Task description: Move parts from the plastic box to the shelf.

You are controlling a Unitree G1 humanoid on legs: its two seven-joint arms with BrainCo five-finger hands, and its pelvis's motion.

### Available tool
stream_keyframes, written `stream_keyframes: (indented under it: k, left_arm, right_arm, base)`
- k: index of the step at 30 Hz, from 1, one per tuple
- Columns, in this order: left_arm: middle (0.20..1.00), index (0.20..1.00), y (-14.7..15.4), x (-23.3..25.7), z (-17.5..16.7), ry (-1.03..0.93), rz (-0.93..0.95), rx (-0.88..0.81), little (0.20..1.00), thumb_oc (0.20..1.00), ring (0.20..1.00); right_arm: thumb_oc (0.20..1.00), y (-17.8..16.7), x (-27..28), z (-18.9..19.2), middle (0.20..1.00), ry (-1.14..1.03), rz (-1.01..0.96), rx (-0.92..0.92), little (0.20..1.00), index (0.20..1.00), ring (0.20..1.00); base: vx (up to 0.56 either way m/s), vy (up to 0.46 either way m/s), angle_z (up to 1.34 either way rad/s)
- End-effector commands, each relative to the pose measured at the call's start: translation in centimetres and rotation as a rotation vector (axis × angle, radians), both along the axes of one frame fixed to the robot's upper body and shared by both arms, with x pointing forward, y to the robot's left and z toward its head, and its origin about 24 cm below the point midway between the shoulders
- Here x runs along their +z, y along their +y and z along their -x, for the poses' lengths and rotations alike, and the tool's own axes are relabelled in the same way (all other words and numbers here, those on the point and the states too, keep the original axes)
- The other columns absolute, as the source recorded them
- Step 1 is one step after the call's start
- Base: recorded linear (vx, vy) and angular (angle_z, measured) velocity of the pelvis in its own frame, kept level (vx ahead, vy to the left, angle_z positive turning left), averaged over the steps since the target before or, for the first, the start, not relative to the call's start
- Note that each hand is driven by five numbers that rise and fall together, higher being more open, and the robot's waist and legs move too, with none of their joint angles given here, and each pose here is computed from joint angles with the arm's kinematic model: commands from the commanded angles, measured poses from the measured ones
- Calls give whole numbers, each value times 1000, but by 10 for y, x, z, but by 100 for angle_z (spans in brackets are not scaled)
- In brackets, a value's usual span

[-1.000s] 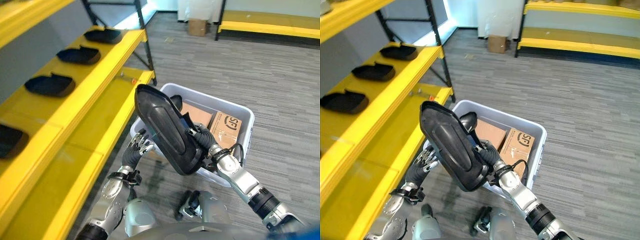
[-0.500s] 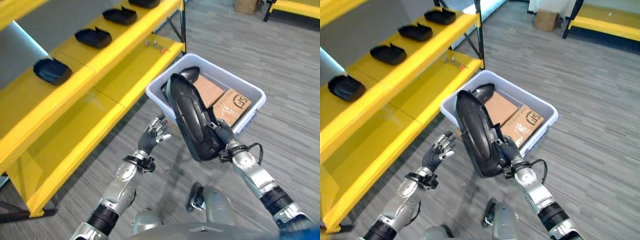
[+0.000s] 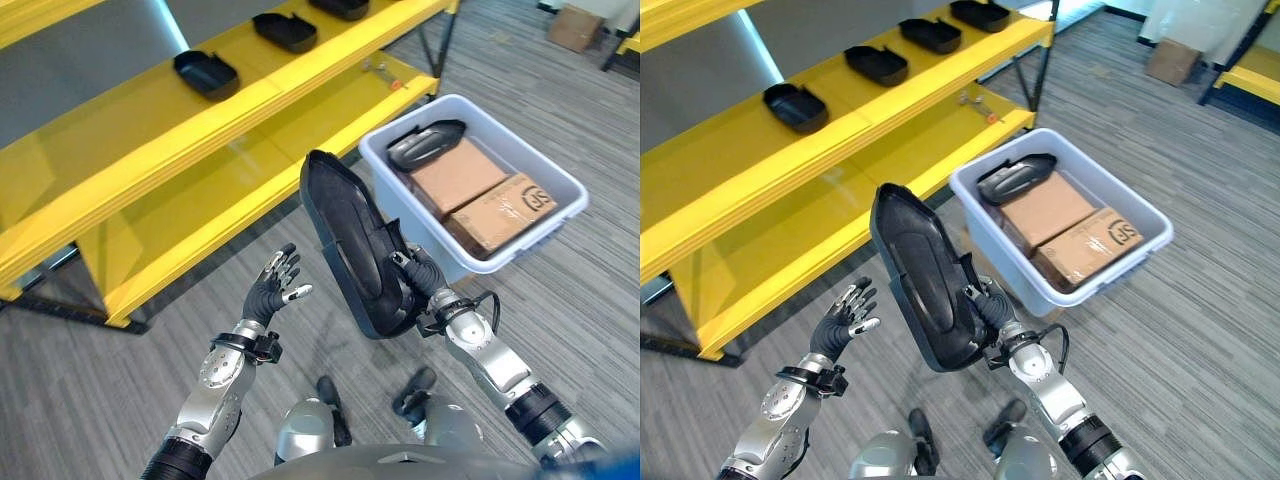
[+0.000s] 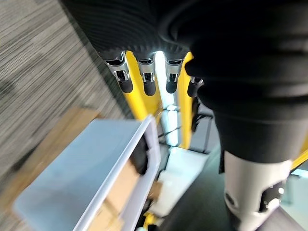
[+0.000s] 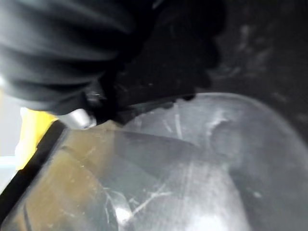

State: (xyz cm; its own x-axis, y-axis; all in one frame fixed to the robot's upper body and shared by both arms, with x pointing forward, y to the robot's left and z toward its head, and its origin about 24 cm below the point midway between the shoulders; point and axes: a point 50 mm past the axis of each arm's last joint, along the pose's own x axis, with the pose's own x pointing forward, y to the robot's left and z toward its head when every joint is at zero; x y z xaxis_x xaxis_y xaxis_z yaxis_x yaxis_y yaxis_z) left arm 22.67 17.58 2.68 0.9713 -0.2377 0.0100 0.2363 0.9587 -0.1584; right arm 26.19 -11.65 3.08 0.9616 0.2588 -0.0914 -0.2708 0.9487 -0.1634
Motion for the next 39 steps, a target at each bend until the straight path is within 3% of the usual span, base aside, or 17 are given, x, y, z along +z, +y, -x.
stream_keyframes:
  k: [1, 8, 13, 25, 39]
  left_arm:
    - [1000, 1000, -8, 26, -11, -149, -22, -103, 1000, 1000, 1000]
    - [1000, 1000, -14, 29, -11, -134, 26, -147, 1000, 1000, 1000]
    - [1000, 1000, -37, 28, -12, -129, -1, -283, 1000, 1000, 1000]
    - [1000, 1000, -42, 26, -18, -88, 55, -275, 1000, 1000, 1000]
    - [1000, 1000, -38, 20, -13, -95, 96, -203, 1000, 1000, 1000]
  right_arm:
    - [200, 9, 31, -1, 200, -170, -100, 22, 200, 200, 200]
    - [200, -12, 30, 4, 200, -166, -91, 12, 200, 200, 200]
    - [200, -23, 22, 4, 200, -147, -119, -85, 200, 200, 200]
    - [200, -22, 15, 3, 200, -148, -67, -88, 200, 200, 200]
    - [200, -37, 11, 8, 200, -114, -9, -67, 200, 200, 200]
  base:
    - [2, 54, 90]
    - [108, -4, 57]
    - [354, -266, 109]
    - [209, -111, 63]
    - [200, 148, 7]
